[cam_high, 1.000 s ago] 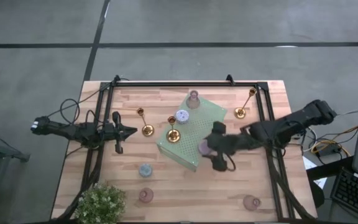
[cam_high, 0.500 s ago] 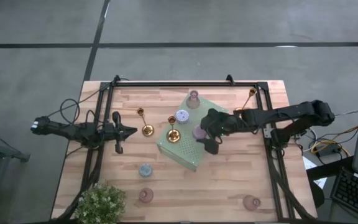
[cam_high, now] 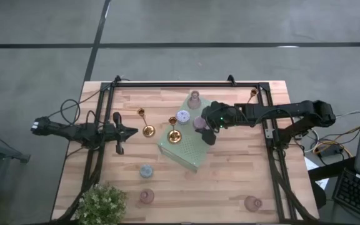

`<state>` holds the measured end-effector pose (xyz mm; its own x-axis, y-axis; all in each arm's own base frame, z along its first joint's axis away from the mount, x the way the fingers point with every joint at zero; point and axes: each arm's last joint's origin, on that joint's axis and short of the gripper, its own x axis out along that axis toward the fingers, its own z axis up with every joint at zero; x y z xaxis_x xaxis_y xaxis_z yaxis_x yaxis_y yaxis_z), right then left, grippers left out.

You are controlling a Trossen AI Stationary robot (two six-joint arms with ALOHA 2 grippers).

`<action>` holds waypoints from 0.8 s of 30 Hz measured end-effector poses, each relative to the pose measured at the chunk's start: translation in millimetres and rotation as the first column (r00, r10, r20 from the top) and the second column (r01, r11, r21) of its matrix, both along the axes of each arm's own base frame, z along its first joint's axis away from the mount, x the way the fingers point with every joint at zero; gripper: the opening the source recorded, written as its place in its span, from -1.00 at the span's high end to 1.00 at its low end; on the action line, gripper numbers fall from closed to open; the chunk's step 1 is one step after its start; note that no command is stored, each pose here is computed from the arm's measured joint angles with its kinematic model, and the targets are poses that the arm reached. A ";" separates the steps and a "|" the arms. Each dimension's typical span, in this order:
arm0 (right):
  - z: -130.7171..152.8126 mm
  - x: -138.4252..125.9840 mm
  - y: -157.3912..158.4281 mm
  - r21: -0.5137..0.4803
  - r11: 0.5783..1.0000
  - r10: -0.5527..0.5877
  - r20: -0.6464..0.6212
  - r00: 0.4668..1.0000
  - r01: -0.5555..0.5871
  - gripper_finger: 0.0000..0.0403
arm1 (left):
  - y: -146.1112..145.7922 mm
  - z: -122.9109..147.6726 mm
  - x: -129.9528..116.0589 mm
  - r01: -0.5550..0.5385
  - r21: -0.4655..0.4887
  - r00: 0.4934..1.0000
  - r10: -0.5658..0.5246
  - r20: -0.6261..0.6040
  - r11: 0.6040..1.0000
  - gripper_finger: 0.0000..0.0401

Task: Pick & Place candle stick holders
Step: Put the purple scented candle aligned with the other scented candle on the shelf

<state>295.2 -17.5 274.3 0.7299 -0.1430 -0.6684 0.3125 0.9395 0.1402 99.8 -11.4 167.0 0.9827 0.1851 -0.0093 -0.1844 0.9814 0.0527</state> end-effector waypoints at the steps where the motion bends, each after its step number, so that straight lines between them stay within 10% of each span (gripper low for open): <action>1: -0.1 0.0 -0.8 0.005 1.000 -0.010 0.002 1.000 0.010 -0.53 | 0.0 0.0 0.0 0.000 0.000 1.000 0.000 0.000 1.000 0.86; 24: -24.4 5.7 -5.1 -0.003 0.997 -0.077 -0.017 0.997 0.077 -0.53 | 0.0 0.0 0.0 0.001 0.000 1.000 -0.001 0.000 1.000 0.86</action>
